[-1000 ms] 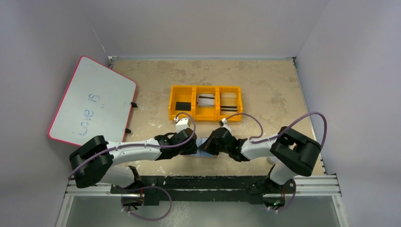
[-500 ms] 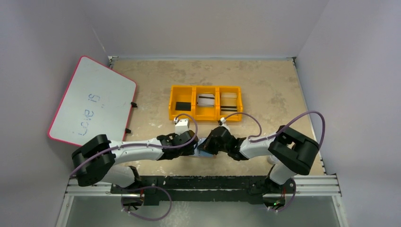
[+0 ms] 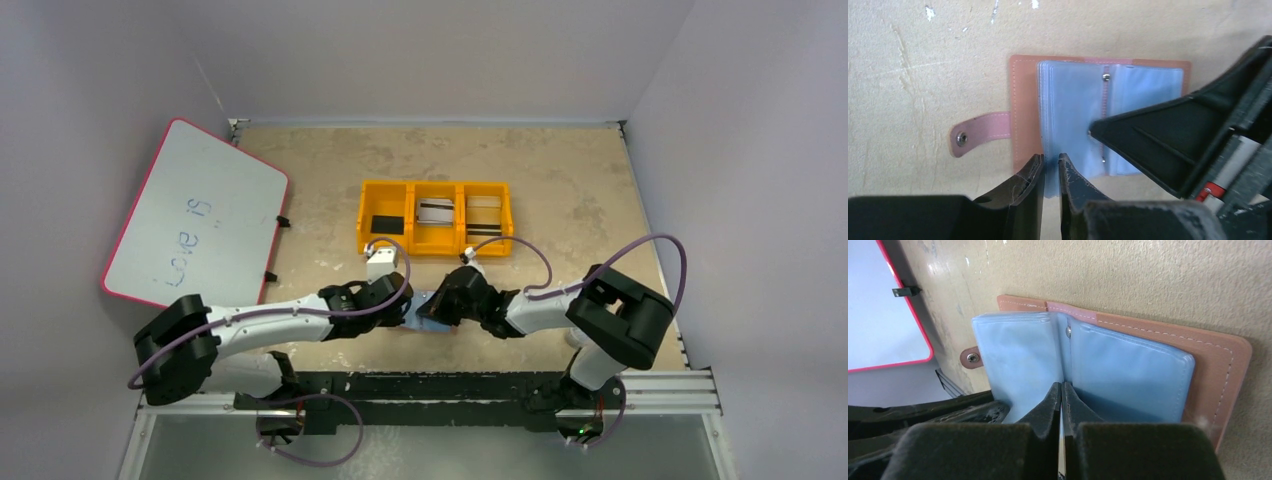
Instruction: Take the credit cards out of the card holder
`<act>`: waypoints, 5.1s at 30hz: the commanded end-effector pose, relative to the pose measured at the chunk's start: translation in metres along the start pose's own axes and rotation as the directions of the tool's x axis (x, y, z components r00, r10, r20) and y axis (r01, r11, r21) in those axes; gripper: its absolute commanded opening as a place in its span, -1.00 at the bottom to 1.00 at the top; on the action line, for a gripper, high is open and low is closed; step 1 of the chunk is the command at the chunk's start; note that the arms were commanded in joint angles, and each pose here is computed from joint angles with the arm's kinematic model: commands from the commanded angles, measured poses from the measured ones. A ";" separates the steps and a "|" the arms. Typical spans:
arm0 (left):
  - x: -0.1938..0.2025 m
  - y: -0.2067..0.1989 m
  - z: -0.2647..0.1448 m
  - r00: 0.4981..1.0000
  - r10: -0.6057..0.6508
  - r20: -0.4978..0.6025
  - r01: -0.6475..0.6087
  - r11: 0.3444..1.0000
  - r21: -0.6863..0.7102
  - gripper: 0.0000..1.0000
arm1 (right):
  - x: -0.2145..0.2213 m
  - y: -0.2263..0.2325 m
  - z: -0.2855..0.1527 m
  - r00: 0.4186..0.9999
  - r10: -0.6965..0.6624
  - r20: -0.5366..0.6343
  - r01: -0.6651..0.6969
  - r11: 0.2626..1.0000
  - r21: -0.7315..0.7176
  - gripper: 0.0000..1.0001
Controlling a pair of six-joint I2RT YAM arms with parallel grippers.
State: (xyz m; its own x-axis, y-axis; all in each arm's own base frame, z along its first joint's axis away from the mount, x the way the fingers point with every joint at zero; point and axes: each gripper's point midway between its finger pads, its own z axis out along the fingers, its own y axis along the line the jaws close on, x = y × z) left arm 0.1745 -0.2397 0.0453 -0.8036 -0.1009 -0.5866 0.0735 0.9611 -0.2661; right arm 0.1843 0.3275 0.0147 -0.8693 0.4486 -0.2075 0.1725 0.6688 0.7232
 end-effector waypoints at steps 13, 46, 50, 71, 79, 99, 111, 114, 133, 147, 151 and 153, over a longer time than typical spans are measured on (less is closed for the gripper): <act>-0.022 -0.055 -0.012 1.000 -0.018 0.023 0.014 0.985 0.171 -0.48 | 0.003 -0.025 0.003 0.999 -0.046 -0.012 0.047 0.995 0.092 -0.99; -0.041 -0.016 -0.021 0.992 -0.044 0.122 0.046 0.999 -0.011 -0.25 | -0.021 0.027 -0.021 0.984 -0.143 0.107 0.154 0.983 -0.103 -0.42; -0.034 -0.025 -0.016 0.994 -0.058 0.095 0.054 0.998 0.041 -0.21 | -0.027 0.018 -0.023 0.984 -0.114 0.137 0.122 0.991 -0.050 -0.42; -0.010 -0.014 0.015 0.999 -0.026 0.037 0.028 0.998 -0.064 -0.18 | -0.052 0.000 -0.055 0.962 -0.090 0.257 0.081 0.996 0.047 -0.30; -0.004 -0.012 0.021 1.000 -0.015 0.018 0.017 0.997 -0.077 -0.18 | -0.048 -0.006 -0.048 0.965 -0.117 0.234 0.100 0.992 0.082 -0.28; 0.001 -0.078 0.020 0.996 -0.071 -0.053 0.081 0.972 0.220 -0.18 | -0.028 -0.033 -0.031 0.986 -0.082 0.148 0.060 0.987 0.148 -0.37; -0.016 -0.092 0.012 0.996 -0.083 -0.012 0.083 0.962 0.258 -0.18 | -0.030 -0.026 -0.037 0.984 -0.094 0.148 0.076 0.989 0.125 -0.40; -0.023 -0.081 0.009 0.993 -0.114 0.027 0.106 0.969 0.223 -0.19 | -0.029 -0.015 -0.040 0.980 -0.143 0.141 0.134 0.988 0.074 -0.28; -0.058 0.042 -0.037 0.929 -0.194 0.316 0.246 0.960 -0.132 -0.09 | -0.021 0.001 -0.027 0.820 -0.566 0.081 0.476 0.754 0.452 0.23; -0.044 0.057 -0.032 0.921 -0.241 0.306 0.287 0.951 -0.115 -0.02 | -0.012 -0.016 -0.013 0.795 -0.606 0.009 0.501 0.667 0.552 0.21; -0.043 0.059 -0.030 0.920 -0.247 0.303 0.292 0.950 -0.114 -0.01 | -0.007 -0.015 -0.015 0.819 -0.573 0.016 0.482 0.704 0.521 0.02; -0.042 0.058 -0.029 0.921 -0.250 0.299 0.292 0.951 -0.105 -0.01 | -0.003 -0.004 -0.017 0.834 -0.551 0.029 0.474 0.743 0.473 -0.01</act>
State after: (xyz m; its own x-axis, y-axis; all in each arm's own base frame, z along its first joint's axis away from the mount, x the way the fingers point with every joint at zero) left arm 0.1926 -0.1739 0.0758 -0.5997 -0.3879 -0.6999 -0.2214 0.9209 -0.3207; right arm 0.1860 0.3159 0.0238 -0.7907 -0.0108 -0.6121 -0.0843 0.9922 0.0915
